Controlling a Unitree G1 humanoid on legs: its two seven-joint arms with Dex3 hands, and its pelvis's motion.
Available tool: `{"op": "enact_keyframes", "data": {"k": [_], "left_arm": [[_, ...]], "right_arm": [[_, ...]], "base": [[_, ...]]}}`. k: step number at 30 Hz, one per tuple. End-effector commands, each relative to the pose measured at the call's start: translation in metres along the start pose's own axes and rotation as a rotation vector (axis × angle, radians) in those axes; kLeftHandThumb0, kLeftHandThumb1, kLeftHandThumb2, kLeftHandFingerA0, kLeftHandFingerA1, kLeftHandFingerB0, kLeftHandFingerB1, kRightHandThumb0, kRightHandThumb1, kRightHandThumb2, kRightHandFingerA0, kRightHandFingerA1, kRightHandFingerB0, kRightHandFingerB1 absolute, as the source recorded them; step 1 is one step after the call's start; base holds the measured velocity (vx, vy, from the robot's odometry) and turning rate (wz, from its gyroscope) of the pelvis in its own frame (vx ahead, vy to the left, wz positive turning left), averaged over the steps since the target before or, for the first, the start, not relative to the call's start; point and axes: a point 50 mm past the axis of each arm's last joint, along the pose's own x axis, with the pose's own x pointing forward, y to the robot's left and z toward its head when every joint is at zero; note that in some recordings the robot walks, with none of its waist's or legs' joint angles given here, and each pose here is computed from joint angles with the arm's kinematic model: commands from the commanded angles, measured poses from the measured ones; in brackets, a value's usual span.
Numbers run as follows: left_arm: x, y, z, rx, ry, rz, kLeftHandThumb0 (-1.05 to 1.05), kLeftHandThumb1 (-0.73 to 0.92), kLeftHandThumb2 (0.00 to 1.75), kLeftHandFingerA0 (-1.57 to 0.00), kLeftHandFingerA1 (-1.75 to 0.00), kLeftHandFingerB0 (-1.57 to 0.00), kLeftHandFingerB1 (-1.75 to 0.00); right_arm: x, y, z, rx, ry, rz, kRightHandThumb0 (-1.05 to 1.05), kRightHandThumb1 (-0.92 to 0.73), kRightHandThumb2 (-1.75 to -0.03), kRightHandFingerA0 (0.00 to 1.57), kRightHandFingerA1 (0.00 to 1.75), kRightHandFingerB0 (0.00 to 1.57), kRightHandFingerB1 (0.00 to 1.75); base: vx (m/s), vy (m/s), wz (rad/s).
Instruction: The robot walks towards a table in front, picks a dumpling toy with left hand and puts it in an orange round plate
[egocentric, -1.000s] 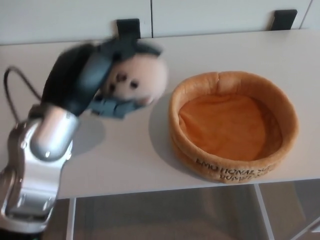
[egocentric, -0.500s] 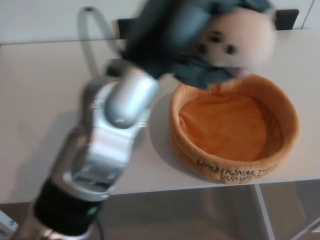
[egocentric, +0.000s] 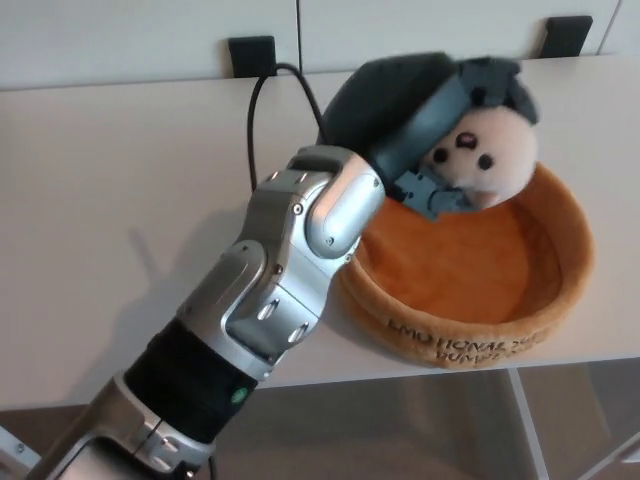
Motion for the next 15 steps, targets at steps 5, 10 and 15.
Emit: {"op": "enact_keyframes", "data": {"k": [5, 10, 15], "left_arm": [[0.0013, -0.0055, -0.0158, 0.159, 0.157, -0.113, -0.46, 0.63, 0.60, -0.30, -0.39, -0.21, -0.28], [0.0014, -0.0015, -0.0190, 0.286, 0.259, -0.236, -0.80, 0.58, 0.58, -0.07, -0.30, -0.01, -0.25], [-0.0014, -0.0007, -0.0177, 0.349, 0.249, -0.344, -1.02, 0.56, 0.78, -0.06, -0.20, -0.08, -0.21]], "right_arm": [[0.0001, 0.0000, -0.0010, -0.007, 0.012, 0.013, -0.54, -0.76, -0.63, 0.59, 0.45, 0.30, 0.31], [0.0002, -0.0003, -0.0008, -0.013, 0.014, 0.007, -0.54, -0.75, -0.63, 0.61, 0.47, 0.32, 0.31], [0.0002, -0.0005, -0.0003, -0.011, 0.009, 0.012, -0.53, -0.74, -0.63, 0.58, 0.43, 0.29, 0.30]], "base": [[0.00, 0.000, 0.00], [0.00, 0.000, 0.00], [0.00, 0.000, 0.00]]}}
